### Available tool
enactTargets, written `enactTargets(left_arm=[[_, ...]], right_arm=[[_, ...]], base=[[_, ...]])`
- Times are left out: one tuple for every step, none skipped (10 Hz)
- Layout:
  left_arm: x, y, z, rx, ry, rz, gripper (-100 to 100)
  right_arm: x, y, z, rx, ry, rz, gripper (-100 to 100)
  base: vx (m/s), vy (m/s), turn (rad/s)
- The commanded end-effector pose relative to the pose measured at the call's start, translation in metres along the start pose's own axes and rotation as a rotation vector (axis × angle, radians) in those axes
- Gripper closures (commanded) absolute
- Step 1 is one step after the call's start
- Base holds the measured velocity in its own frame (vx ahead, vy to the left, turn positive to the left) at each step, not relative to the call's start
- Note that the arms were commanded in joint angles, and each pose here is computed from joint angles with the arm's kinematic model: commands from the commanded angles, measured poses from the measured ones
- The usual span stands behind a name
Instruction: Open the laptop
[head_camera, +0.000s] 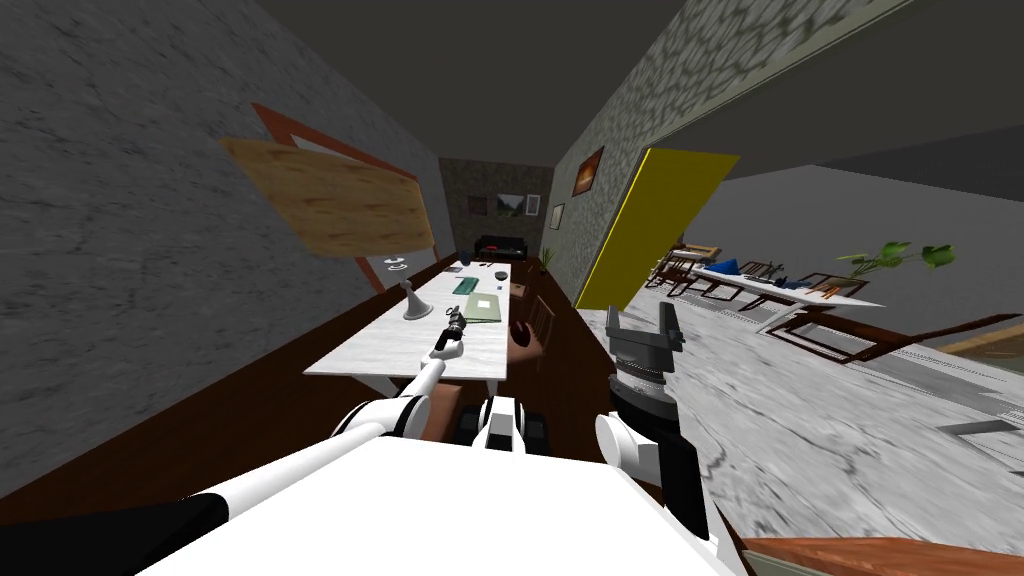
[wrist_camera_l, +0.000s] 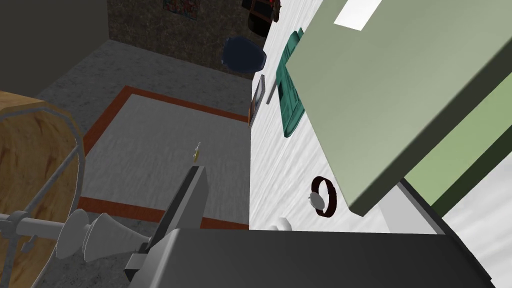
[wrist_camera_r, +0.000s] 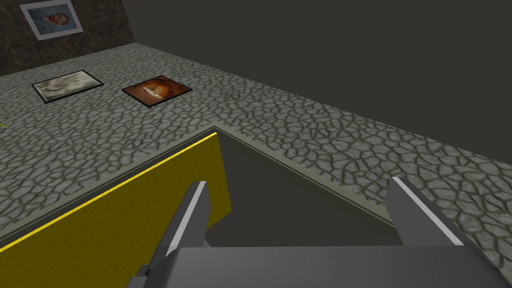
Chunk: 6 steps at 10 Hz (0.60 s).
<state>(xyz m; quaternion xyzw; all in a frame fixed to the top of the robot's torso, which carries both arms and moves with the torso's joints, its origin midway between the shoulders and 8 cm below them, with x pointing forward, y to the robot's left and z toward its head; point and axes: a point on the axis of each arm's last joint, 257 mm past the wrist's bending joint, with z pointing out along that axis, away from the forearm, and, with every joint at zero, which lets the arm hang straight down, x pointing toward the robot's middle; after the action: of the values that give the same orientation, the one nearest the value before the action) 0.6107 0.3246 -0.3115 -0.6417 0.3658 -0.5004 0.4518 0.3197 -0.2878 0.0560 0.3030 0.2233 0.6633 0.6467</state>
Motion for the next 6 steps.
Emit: enactTargets(left_arm=[[0.023,-0.009,0.012,0.001,0.019,0.003,-100],[0.034,-0.011,0.018,-0.005,0.028,0.005,-100],[0.035,-0.012,0.019,-0.003,0.030,0.005,-100],[0.049,-0.016,0.026,-0.006,0.042,0.007,-100],[0.041,-0.010,0.023,-0.011,0.034,0.006,-100],[0.041,-0.010,0.023,-0.011,0.035,0.007,0]], right_arm=[[0.000,0.000,0.000,0.000,0.000,0.000,0],[0.000,0.000,0.000,0.000,0.000,0.000,0],[0.000,0.000,0.000,0.000,0.000,0.000,0],[0.000,0.000,0.000,0.000,0.000,0.000,0],[0.000,0.000,0.000,0.000,0.000,0.000,0],[0.000,0.000,0.000,0.000,0.000,0.000,0]], base=[[-0.046,0.015,0.038],[-0.047,0.008,0.072],[-0.039,0.004,0.028],[-0.038,0.008,0.052],[-0.016,0.004,0.006],[0.000,0.000,0.000]])
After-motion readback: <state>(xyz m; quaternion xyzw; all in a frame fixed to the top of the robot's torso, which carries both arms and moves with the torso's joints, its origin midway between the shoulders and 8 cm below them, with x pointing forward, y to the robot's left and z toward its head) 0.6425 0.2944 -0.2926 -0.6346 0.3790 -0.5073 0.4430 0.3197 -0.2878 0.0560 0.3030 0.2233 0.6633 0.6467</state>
